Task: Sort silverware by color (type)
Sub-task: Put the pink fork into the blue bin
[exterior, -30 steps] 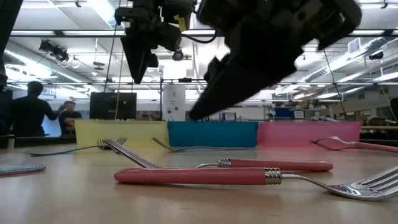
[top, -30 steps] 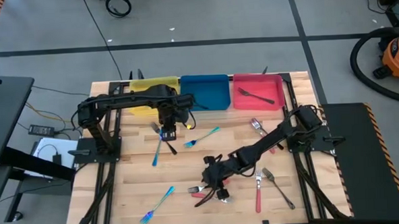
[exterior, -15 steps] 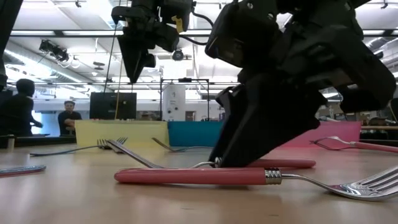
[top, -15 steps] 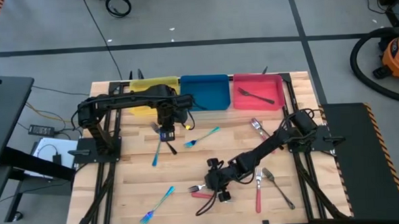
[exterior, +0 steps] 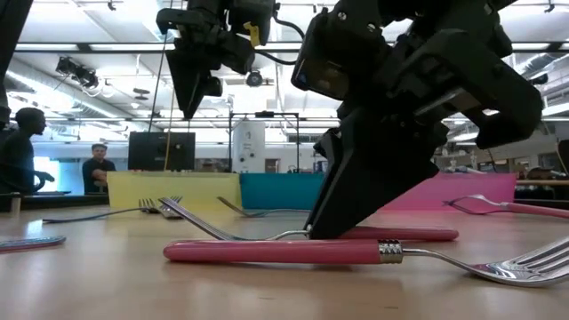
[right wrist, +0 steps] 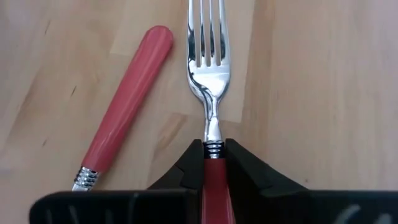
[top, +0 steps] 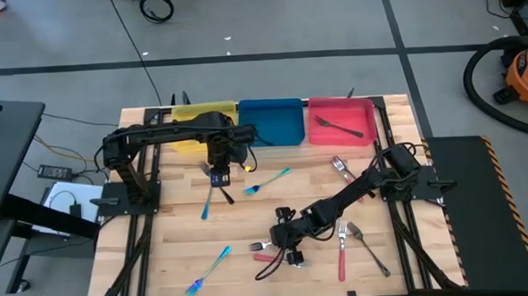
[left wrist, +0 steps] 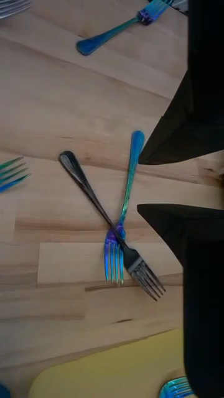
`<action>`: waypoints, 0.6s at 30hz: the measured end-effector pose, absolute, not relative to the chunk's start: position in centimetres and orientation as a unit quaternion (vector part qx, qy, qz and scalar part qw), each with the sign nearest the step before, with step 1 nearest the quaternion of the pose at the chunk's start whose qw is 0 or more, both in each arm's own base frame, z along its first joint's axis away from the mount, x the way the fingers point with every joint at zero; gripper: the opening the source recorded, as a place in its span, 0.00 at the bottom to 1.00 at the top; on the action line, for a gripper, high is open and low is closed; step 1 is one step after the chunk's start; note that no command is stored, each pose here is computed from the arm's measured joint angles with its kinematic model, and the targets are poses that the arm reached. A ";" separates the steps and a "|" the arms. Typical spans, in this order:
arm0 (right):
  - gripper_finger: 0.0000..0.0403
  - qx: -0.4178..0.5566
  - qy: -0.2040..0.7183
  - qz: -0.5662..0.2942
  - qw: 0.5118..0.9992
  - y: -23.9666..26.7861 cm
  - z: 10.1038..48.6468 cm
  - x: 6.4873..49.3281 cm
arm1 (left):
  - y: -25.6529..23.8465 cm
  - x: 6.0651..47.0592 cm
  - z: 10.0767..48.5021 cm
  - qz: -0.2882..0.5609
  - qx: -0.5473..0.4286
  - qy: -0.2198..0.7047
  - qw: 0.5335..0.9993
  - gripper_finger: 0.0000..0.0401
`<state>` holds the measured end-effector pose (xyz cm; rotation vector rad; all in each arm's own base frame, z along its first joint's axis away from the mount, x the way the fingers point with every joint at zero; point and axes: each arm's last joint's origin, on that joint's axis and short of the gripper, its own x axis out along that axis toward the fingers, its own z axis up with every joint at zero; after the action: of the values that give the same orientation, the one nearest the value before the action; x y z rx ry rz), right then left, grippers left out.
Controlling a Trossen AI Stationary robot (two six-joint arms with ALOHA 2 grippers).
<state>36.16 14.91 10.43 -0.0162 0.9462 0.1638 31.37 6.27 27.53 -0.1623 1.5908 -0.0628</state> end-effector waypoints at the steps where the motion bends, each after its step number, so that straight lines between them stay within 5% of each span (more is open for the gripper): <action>1: 0.12 -0.005 0.456 0.079 0.886 14.8 10.4 36.2 | 6.3 31.4 27.5 -0.028 -0.073 0.713 0.697 0.28; 12: 0.12 -0.005 0.479 0.079 0.874 12.5 13.1 35.5 | 6.8 31.0 27.8 -0.044 -0.058 0.714 0.696 0.28; 18: 0.00 -0.036 0.490 0.035 0.871 9.1 16.0 34.9 | 8.4 29.9 29.0 -0.024 -0.070 0.694 0.716 0.28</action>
<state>34.87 9.10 16.00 -0.0753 1.0237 0.0728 29.88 8.36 29.03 -0.1542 1.5360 -0.0527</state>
